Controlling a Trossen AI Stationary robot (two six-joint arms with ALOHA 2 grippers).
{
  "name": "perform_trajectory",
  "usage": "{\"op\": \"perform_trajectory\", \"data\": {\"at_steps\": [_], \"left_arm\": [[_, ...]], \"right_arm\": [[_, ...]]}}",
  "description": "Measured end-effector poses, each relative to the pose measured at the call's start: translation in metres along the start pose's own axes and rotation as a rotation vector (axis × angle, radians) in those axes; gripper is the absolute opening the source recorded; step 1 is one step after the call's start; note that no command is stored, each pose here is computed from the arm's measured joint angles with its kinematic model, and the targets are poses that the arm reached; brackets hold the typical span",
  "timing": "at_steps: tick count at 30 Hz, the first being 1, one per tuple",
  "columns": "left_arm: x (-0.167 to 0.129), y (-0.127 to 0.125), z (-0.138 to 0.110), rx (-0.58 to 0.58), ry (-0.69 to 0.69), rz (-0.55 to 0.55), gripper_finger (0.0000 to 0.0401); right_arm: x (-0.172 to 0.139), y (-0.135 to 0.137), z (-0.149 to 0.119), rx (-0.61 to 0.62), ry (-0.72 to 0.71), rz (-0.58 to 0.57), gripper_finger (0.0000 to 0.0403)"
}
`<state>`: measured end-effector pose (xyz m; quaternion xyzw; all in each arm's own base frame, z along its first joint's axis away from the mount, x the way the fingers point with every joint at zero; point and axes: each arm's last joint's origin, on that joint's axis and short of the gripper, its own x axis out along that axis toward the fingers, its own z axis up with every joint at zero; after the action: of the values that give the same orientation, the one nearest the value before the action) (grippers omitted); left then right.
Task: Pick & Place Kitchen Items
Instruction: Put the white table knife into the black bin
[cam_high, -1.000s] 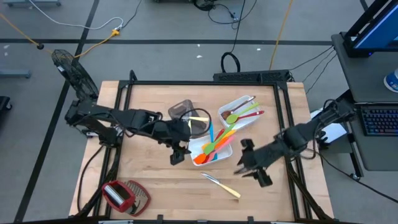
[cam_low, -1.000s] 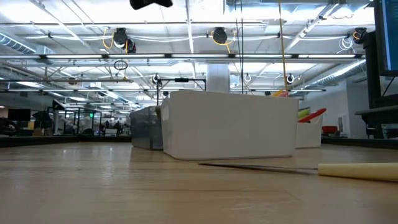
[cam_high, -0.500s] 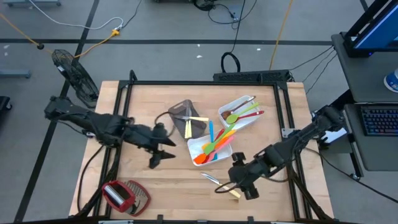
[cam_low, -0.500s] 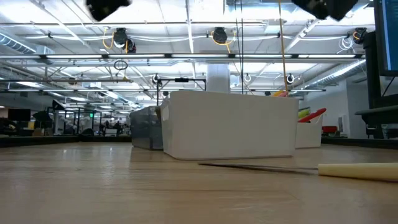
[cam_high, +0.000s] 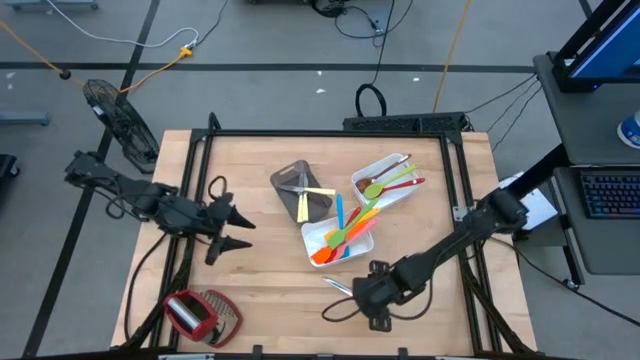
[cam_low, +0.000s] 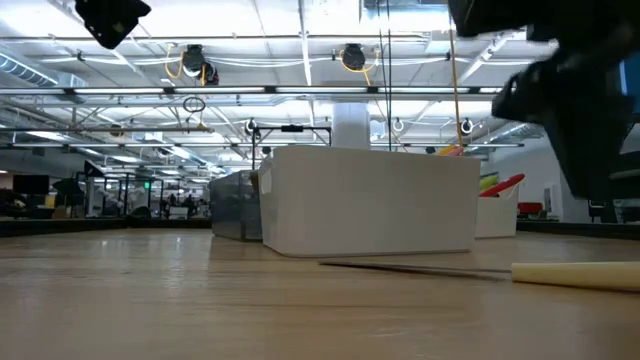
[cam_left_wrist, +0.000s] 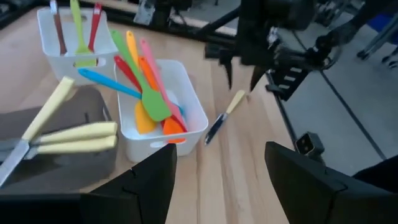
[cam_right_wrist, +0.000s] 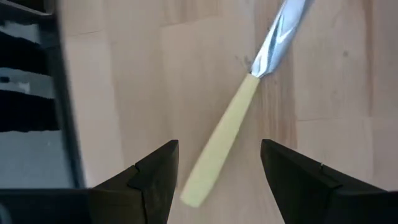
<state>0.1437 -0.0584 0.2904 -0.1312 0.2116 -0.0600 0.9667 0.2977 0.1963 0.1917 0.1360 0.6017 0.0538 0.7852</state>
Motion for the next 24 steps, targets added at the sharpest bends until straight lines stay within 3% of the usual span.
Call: {"op": "perform_trajectory", "data": {"at_steps": [19,24], "left_arm": [[-0.012,0.003,-0.004,0.038,-0.029,-0.030,0.0250],[-0.012,0.003,-0.005,0.036,-0.019,-0.026,0.0250]], "right_arm": [[0.058,0.001,-0.011,0.273,0.084,-0.111,0.0223],[0.062,-0.003,-0.015,0.359,0.109,-0.158,0.0190]]}}
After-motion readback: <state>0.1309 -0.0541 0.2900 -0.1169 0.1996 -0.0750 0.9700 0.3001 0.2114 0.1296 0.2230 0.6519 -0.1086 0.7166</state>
